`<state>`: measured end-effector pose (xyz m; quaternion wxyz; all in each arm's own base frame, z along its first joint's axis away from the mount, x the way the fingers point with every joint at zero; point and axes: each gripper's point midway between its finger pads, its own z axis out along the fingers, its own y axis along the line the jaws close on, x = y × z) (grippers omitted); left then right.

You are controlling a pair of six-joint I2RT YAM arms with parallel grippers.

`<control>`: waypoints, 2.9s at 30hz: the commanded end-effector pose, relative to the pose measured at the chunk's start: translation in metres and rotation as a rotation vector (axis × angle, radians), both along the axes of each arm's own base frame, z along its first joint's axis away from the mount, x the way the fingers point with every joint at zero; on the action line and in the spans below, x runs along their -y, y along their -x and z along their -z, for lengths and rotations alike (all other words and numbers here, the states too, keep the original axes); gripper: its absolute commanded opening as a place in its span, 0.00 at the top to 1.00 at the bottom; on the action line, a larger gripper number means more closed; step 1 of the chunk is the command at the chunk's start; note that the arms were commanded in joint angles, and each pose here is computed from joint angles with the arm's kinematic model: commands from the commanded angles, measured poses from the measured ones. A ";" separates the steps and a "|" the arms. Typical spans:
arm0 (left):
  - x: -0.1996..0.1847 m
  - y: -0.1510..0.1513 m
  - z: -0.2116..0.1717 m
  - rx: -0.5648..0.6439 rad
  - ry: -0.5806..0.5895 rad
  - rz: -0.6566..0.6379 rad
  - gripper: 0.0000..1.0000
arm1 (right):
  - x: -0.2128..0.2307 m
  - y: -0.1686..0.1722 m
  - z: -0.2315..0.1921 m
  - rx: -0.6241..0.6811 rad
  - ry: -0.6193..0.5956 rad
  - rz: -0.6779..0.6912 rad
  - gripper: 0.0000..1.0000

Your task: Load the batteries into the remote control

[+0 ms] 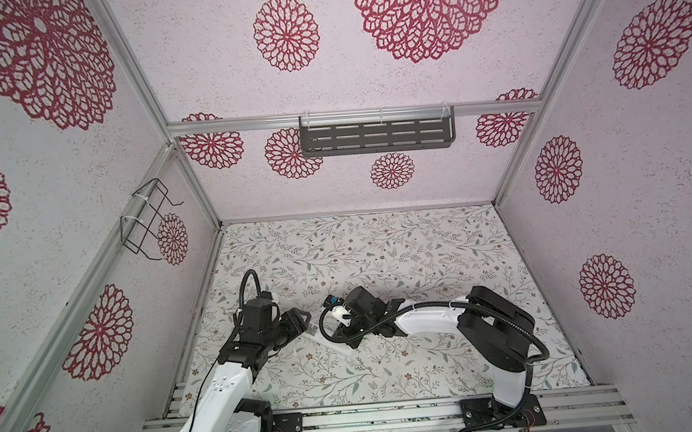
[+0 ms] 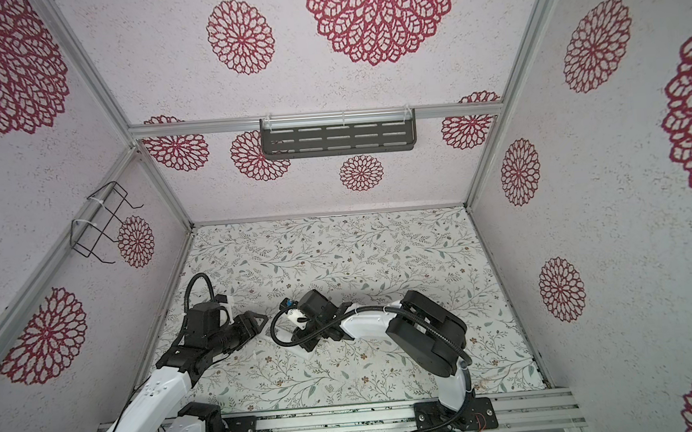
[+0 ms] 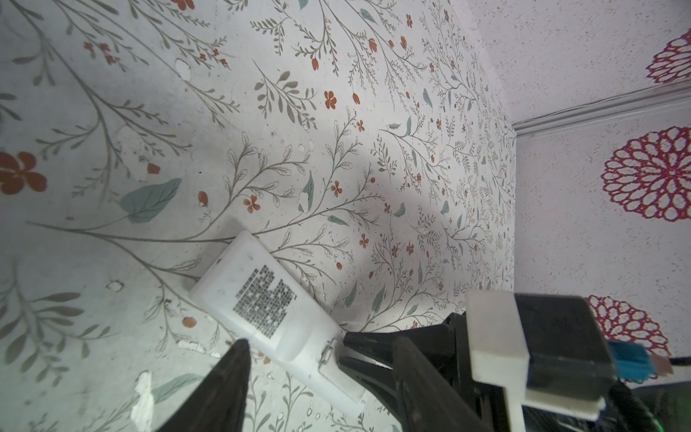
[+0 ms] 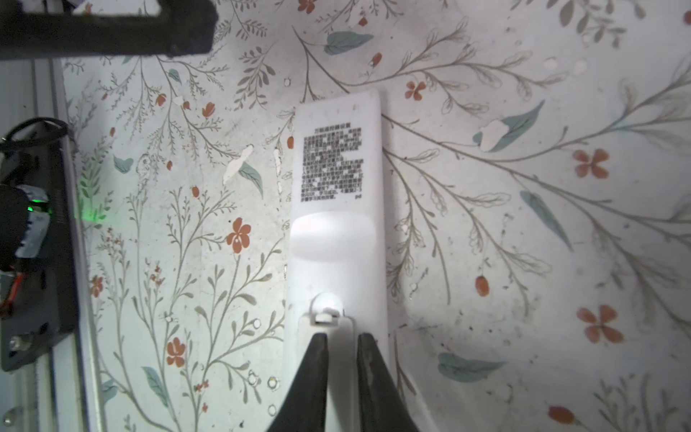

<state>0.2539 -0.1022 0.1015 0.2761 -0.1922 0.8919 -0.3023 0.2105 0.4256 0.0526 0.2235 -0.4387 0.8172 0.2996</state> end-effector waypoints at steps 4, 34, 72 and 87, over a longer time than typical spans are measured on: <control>-0.019 0.000 -0.013 0.031 -0.065 -0.072 0.06 | 0.002 -0.006 -0.030 0.076 -0.001 -0.004 0.59; -0.034 0.002 -0.020 0.060 -0.096 -0.137 0.03 | 0.026 0.019 0.019 -0.053 0.106 0.008 0.83; -0.044 0.002 -0.025 0.079 -0.111 -0.178 0.03 | 0.101 0.070 0.099 -0.069 0.615 -0.087 0.86; -0.043 0.002 -0.027 0.084 -0.106 -0.175 0.03 | 0.139 0.086 0.102 -0.110 0.658 -0.027 0.86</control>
